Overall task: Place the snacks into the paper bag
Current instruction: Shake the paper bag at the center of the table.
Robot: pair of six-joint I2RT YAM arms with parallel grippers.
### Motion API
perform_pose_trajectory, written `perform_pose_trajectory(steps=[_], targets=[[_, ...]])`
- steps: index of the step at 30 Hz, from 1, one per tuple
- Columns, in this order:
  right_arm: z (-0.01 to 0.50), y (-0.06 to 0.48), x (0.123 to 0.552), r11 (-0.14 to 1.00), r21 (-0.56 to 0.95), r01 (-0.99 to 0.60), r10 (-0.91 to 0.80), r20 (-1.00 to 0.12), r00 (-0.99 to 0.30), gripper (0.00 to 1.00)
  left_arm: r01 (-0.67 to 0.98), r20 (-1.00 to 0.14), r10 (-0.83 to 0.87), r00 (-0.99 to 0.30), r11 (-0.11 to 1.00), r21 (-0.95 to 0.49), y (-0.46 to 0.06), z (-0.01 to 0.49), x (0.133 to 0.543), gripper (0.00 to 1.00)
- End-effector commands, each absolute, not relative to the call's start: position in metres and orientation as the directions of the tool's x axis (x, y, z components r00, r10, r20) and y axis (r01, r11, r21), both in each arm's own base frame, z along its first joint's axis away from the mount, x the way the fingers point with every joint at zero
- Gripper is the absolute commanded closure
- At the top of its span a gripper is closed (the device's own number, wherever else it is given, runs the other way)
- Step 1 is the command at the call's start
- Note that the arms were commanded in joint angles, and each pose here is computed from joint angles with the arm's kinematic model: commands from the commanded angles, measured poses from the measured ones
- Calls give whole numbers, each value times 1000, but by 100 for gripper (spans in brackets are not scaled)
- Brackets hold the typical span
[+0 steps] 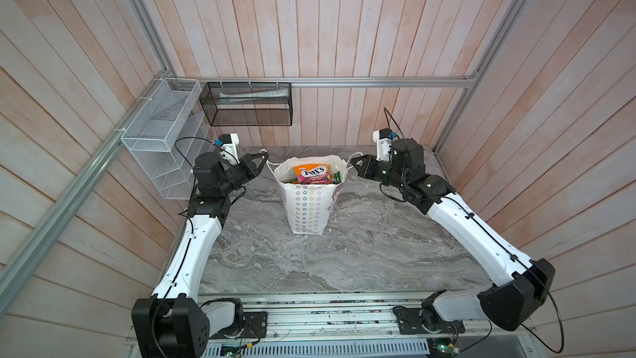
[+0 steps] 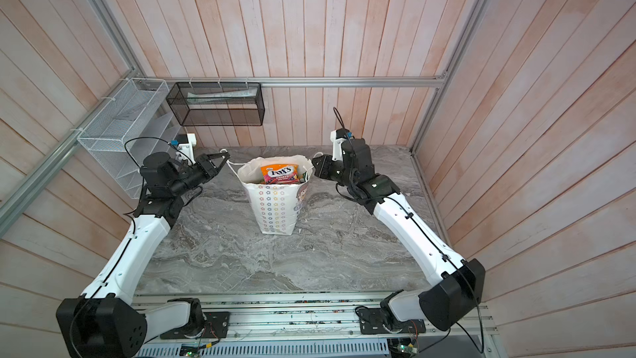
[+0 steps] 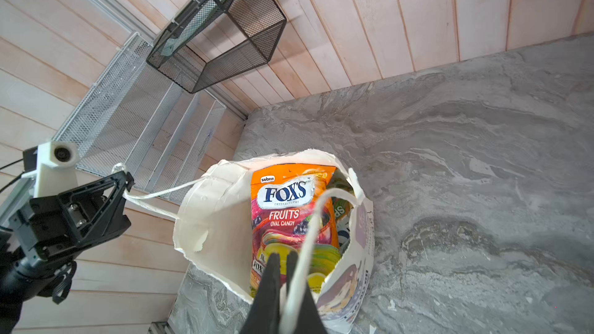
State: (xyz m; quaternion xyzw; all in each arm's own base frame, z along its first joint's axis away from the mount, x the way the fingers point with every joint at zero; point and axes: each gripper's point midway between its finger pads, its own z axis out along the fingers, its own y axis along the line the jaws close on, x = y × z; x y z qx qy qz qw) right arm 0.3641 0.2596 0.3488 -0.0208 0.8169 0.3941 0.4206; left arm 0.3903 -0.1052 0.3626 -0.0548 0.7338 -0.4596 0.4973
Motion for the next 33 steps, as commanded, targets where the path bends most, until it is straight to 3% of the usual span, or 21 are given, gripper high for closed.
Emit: perform_pose_trajectory(steps=[1, 12, 18, 22, 24, 29, 33], targets=[[366, 271, 366, 618, 647, -446, 301, -719, -626, 100, 470, -732, -548, -404, 562, -680, -103, 398, 380, 100], [408, 265, 376, 543, 639, -545, 311, -756, -576, 100, 521, -747, -529, -402, 539, -662, -132, 424, 371, 100], [417, 252, 393, 516, 659, -547, 356, -746, -562, 100, 581, -752, -514, -413, 487, -652, -196, 453, 375, 100], [442, 267, 400, 431, 670, -605, 350, -741, -572, 100, 627, -772, -450, -448, 457, -630, -248, 465, 391, 100], [460, 268, 401, 423, 655, -626, 344, -755, -558, 100, 600, -767, -453, -454, 480, -640, -249, 470, 404, 100], [503, 263, 385, 422, 598, -681, 334, -801, -497, 100, 639, -806, -500, -317, 515, -571, -233, 515, 394, 100], [494, 263, 370, 395, 608, -689, 321, -794, -517, 100, 590, -805, -495, -326, 559, -583, -227, 496, 399, 100]])
